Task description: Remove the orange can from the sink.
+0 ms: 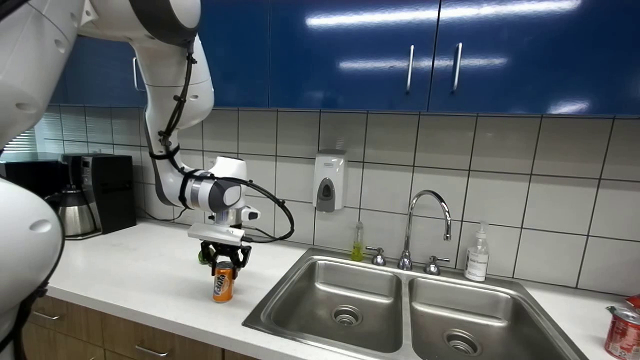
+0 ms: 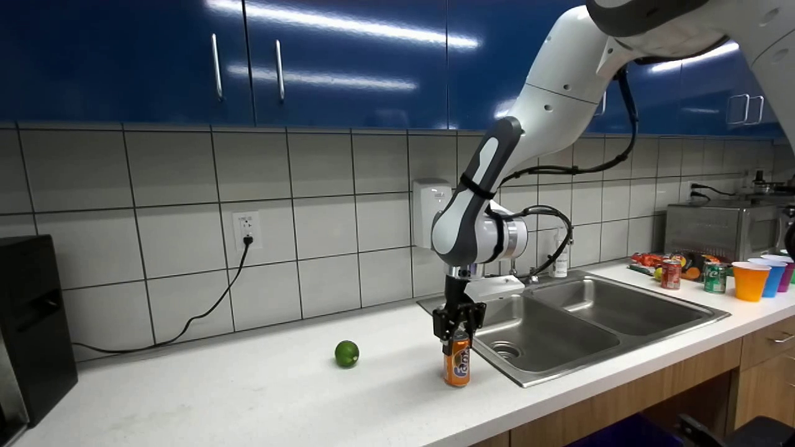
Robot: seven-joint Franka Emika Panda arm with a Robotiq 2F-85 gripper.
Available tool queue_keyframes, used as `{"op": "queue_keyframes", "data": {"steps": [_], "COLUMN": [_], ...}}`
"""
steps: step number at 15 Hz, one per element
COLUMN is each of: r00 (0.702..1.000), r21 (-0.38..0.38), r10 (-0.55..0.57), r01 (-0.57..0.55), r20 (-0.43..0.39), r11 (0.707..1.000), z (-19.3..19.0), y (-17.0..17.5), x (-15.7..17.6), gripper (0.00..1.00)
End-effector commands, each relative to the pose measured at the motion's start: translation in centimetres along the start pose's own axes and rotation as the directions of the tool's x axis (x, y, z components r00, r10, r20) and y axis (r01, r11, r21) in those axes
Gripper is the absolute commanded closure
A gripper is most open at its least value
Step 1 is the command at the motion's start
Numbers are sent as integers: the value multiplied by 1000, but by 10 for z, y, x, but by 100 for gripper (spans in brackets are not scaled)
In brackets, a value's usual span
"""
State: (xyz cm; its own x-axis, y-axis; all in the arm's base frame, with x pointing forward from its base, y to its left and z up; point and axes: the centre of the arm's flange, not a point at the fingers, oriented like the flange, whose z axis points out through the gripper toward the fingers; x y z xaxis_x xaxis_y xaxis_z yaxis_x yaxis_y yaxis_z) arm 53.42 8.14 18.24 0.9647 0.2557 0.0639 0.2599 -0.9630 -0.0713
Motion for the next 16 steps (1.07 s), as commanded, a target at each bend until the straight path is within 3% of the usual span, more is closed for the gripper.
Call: {"op": "queue_keyframes", "data": {"steps": [1, 2, 3, 4, 6, 16], "r00": [1000, 1000, 1000, 1000, 999, 997], "r21": [-16, -18, -16, -16, -17, -25], "r10": [-23, -25, -24, -24, -25, -51], "r01": [23, 25, 24, 24, 25, 49], "r20": [-18, -19, -19, -20, -20, -56], "r11": [1000, 1000, 1000, 1000, 1000, 998], "z": [0, 0, 0, 0, -2, -45], "y": [-5, -5, -6, -6, -6, -19], "x": [-4, -4, -4, -5, -6, -3], "gripper": [62, 26, 11, 4, 0, 0]}}
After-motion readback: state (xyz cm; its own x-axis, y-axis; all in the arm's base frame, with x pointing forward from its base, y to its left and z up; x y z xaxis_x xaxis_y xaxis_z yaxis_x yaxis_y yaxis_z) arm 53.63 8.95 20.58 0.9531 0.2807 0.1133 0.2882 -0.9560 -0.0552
